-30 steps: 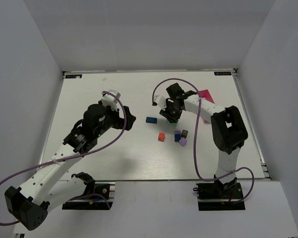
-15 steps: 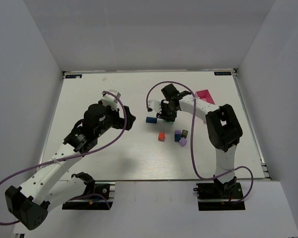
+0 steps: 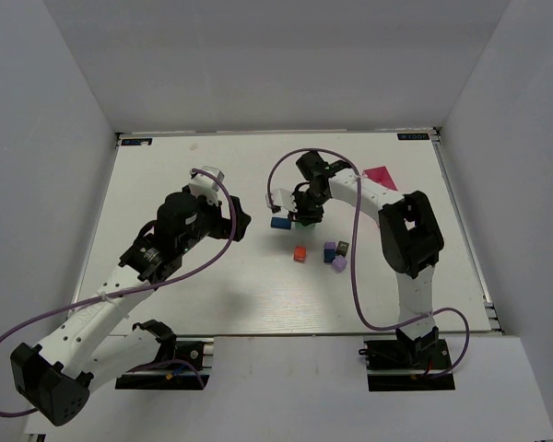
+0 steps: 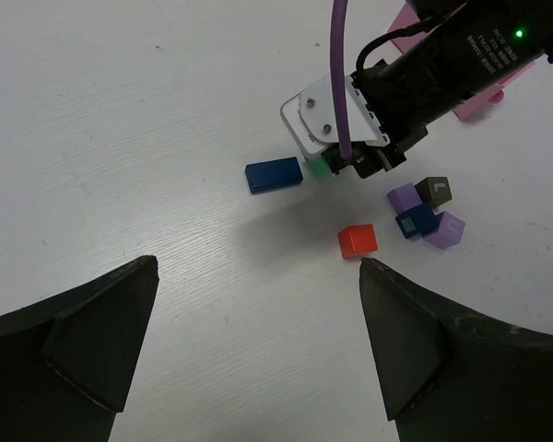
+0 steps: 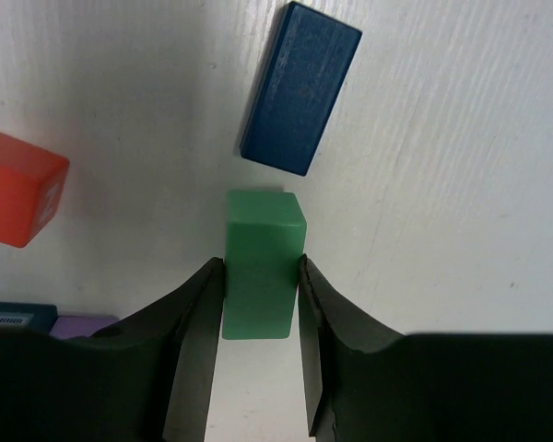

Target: Build the wood block tower

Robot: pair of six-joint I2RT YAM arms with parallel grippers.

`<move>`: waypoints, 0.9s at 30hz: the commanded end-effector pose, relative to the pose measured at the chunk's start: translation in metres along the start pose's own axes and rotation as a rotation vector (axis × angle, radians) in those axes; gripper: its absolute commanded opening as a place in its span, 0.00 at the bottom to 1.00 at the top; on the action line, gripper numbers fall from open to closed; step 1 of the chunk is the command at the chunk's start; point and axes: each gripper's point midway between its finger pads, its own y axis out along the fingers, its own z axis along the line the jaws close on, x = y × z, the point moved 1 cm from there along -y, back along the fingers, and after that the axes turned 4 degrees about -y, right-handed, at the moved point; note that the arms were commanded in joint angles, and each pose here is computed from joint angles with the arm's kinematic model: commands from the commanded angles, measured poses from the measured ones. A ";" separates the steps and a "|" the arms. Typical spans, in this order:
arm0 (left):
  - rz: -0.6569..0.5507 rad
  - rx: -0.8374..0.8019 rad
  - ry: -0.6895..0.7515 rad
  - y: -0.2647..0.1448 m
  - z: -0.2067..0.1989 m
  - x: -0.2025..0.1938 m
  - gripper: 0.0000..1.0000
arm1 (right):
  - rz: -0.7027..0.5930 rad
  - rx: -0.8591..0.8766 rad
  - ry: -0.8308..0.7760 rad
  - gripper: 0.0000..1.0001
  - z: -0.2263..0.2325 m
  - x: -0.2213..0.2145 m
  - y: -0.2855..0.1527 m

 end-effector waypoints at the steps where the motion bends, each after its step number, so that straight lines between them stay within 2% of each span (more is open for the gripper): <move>1: -0.019 0.015 0.008 0.000 0.004 0.004 1.00 | -0.037 0.033 -0.059 0.34 -0.006 0.008 0.000; 20: -0.019 0.015 0.008 0.000 0.004 0.004 1.00 | 0.020 0.016 -0.022 0.36 -0.018 -0.005 0.014; 27: -0.019 0.015 0.008 0.000 0.004 0.004 1.00 | 0.029 0.017 -0.007 0.41 -0.016 -0.008 0.015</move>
